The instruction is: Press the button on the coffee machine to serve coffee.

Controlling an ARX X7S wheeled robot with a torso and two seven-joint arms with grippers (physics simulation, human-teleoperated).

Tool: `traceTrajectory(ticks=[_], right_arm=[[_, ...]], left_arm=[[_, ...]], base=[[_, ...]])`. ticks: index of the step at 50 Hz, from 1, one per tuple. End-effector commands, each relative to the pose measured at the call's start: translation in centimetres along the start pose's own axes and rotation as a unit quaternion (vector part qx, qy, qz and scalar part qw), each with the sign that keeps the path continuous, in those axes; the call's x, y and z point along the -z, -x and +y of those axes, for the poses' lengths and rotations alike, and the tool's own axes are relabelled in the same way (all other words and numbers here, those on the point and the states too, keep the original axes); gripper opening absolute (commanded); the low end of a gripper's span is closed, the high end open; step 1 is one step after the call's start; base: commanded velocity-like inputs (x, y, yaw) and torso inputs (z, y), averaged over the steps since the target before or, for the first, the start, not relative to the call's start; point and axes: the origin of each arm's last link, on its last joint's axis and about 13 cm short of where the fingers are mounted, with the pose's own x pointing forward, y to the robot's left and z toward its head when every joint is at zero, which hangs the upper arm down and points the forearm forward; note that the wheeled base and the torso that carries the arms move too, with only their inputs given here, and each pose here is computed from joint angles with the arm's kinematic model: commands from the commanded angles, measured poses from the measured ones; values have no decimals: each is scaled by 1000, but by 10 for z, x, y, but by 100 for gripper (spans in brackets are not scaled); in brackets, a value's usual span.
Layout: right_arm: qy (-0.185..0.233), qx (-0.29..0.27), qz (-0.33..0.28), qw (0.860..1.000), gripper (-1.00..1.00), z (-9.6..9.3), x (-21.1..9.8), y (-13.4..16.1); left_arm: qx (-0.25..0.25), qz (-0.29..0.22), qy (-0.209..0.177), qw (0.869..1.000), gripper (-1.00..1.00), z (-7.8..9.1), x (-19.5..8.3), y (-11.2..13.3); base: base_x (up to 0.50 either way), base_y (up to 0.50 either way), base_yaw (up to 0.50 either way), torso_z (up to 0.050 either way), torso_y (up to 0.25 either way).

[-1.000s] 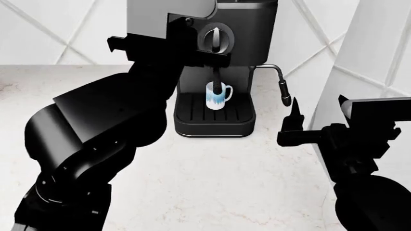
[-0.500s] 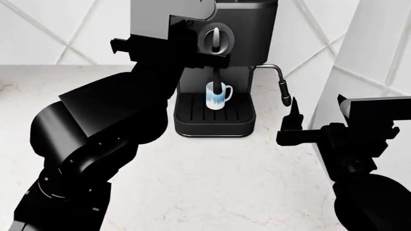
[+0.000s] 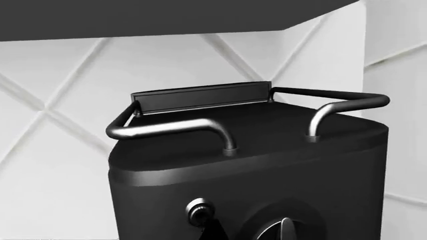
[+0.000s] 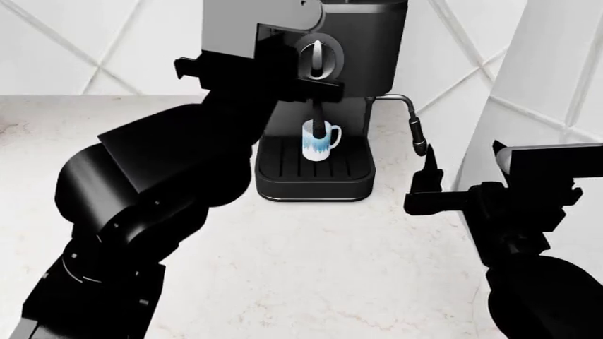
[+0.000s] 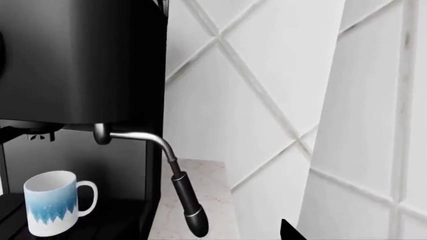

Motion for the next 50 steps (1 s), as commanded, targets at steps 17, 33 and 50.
traceTrajectory(ticks=[17,33,50], right_arm=[[-1,-3,2,1000,100,2,0,-2],[-3,0,2,1000,100,1,2,-1],[-7,2,2,1000,100,1,4,0]], left_arm=[[-16,1,-2,1000,-100,3,0,-5],[-10,-18,0,1000,-100,2,-10,15],[-26,-27,13,999,-100,15,-10,32]], base=[[1,0,0,0,0],[0,0,0,0,0],[0,0,0,0,0]])
